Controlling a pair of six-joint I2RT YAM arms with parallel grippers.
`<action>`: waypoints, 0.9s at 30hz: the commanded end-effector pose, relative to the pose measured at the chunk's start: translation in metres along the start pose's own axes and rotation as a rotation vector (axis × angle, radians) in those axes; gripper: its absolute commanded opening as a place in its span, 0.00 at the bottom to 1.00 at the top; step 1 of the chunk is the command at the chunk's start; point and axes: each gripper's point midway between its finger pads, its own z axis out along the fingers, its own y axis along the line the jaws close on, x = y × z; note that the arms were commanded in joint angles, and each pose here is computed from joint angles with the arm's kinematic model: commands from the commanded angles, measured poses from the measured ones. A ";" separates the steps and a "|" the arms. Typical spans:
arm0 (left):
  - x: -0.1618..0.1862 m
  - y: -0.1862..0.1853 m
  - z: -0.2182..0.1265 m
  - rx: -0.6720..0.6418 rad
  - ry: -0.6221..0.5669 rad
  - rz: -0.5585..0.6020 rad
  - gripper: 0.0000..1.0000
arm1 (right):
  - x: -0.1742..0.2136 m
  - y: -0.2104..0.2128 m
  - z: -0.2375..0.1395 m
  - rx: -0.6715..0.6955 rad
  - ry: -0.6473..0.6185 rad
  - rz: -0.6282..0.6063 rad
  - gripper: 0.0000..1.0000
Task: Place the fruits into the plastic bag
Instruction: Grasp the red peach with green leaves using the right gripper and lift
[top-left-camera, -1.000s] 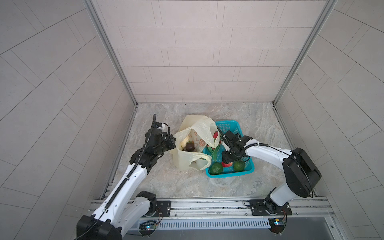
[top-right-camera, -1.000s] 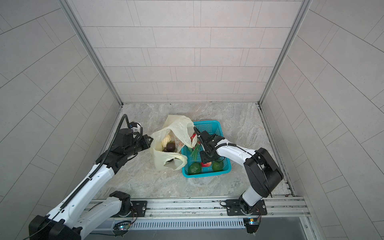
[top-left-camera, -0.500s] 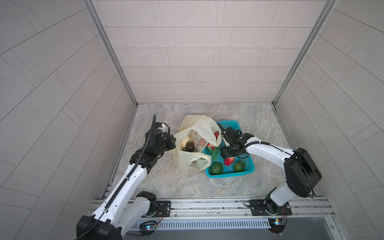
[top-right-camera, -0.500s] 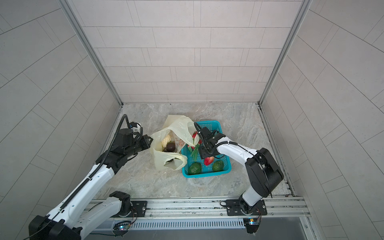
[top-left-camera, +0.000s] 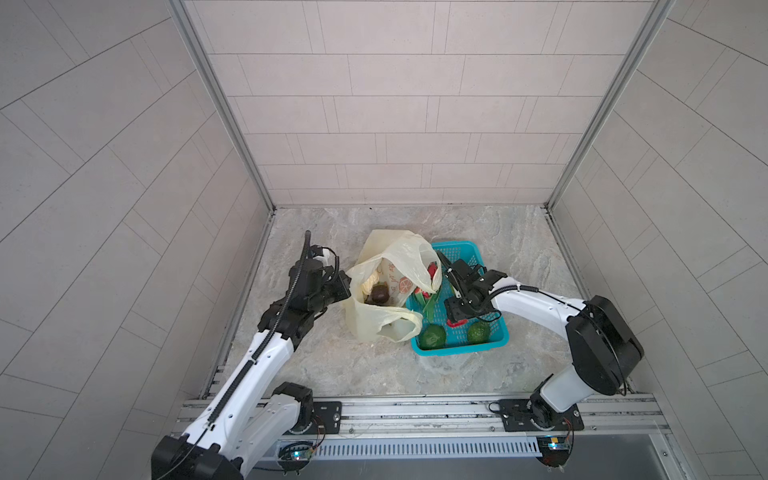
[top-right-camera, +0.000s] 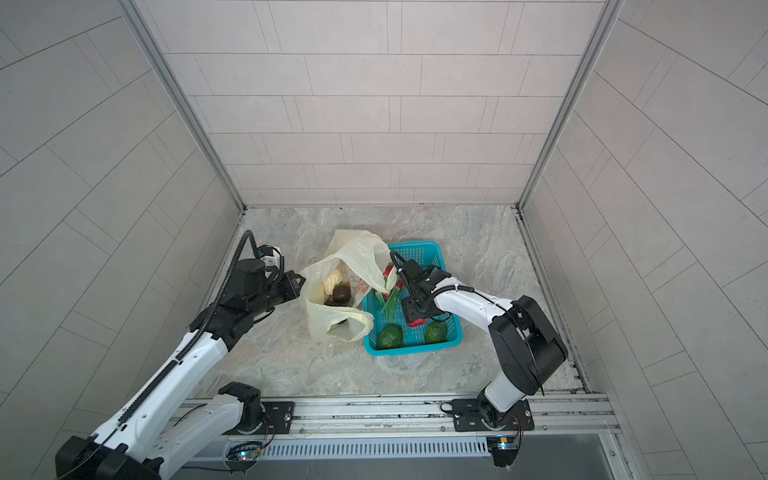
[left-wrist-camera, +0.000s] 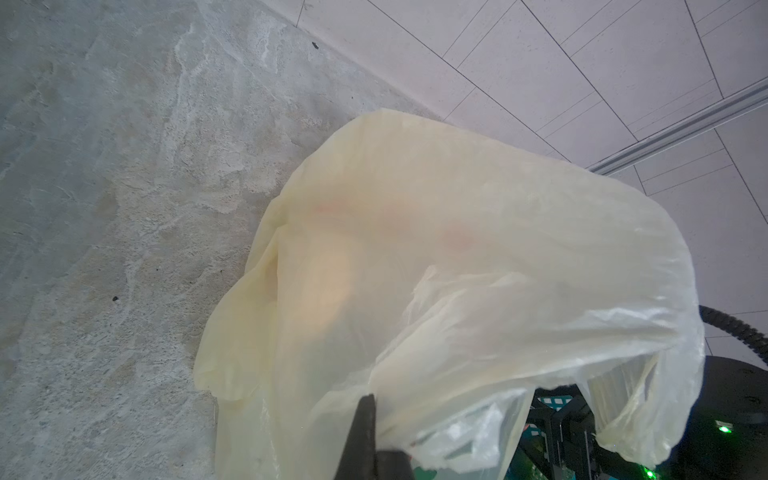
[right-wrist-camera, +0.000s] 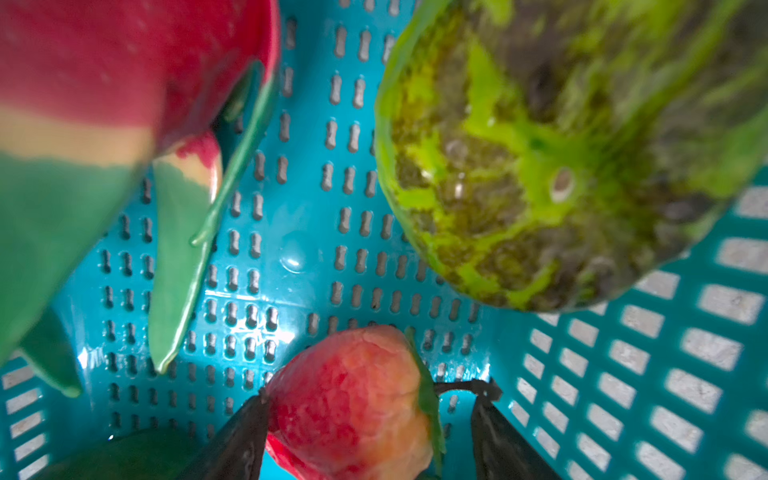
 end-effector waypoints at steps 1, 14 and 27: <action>-0.002 -0.001 -0.002 0.004 -0.020 0.018 0.00 | 0.009 -0.006 0.008 0.030 0.025 0.026 0.72; -0.003 -0.002 -0.003 0.007 -0.022 0.021 0.00 | -0.003 0.007 0.014 -0.026 -0.009 0.028 0.46; -0.006 -0.017 -0.004 0.079 -0.023 0.049 0.00 | -0.052 0.001 -0.094 -0.079 -0.358 0.036 0.34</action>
